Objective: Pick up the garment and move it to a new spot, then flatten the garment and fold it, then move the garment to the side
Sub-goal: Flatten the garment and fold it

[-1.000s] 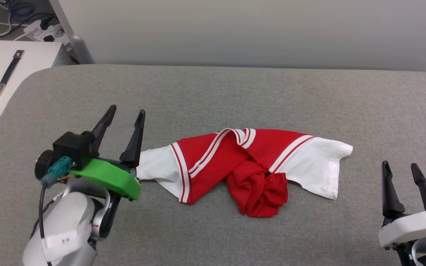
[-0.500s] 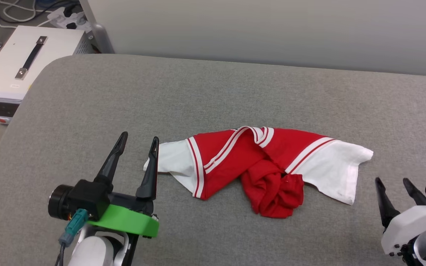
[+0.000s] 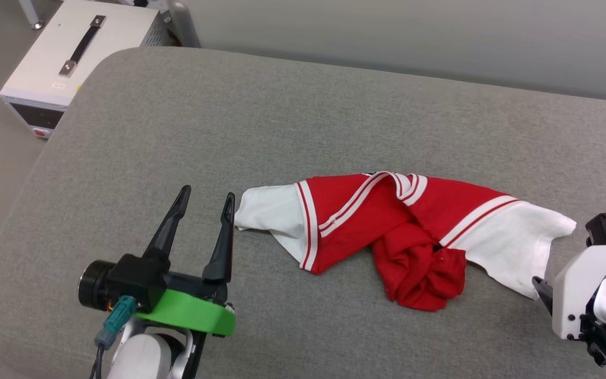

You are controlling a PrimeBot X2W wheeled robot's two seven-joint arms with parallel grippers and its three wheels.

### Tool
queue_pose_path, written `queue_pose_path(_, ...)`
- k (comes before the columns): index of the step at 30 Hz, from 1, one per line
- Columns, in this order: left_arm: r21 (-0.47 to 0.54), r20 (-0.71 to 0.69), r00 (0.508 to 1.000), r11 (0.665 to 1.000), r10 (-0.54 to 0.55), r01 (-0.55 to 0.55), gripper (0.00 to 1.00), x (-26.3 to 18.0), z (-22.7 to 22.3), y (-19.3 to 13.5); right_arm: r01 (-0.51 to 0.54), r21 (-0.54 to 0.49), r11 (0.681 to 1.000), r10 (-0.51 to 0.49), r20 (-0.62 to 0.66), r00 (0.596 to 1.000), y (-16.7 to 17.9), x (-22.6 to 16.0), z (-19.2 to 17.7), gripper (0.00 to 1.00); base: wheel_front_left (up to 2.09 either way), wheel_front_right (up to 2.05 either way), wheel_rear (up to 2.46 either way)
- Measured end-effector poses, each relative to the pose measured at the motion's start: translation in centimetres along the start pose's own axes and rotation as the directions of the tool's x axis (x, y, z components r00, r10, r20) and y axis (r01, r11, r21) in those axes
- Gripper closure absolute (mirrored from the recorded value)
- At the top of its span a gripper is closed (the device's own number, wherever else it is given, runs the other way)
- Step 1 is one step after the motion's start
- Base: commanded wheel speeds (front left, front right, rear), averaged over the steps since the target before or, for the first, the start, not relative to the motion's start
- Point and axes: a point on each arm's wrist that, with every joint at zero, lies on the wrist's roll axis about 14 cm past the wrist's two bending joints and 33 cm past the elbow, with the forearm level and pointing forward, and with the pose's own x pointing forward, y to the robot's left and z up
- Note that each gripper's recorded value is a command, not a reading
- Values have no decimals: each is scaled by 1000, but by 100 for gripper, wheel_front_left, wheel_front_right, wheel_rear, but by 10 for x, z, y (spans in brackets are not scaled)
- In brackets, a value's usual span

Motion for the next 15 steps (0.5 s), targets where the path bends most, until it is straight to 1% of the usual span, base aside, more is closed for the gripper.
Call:
queue_pose_path(4, -2, -14, 1000, 1000, 27, -27, 0, -2, -4, 5, -6, -6, 1000, 6, -58, 998, 5, 13, -3, 0, 0, 0, 0)
queue_pose_path(9, 9, -22, 999, 999, 50, -49, 0, -1, -6, 13, -12, -5, 1000, 11, -122, 993, 9, 31, -15, 0, 0, 0, 0)
queue_pose_path(14, 17, -44, 997, 998, 67, -67, 0, -3, -12, 18, -15, -12, 1000, 13, -146, 989, 10, 46, -19, 0, 0, 0, 0)
queue_pose_path(15, 19, -46, 996, 997, 70, -69, 0, -3, -13, 19, -19, -12, 1000, 17, -157, 988, 12, 48, -22, 3, 0, 0, 0)
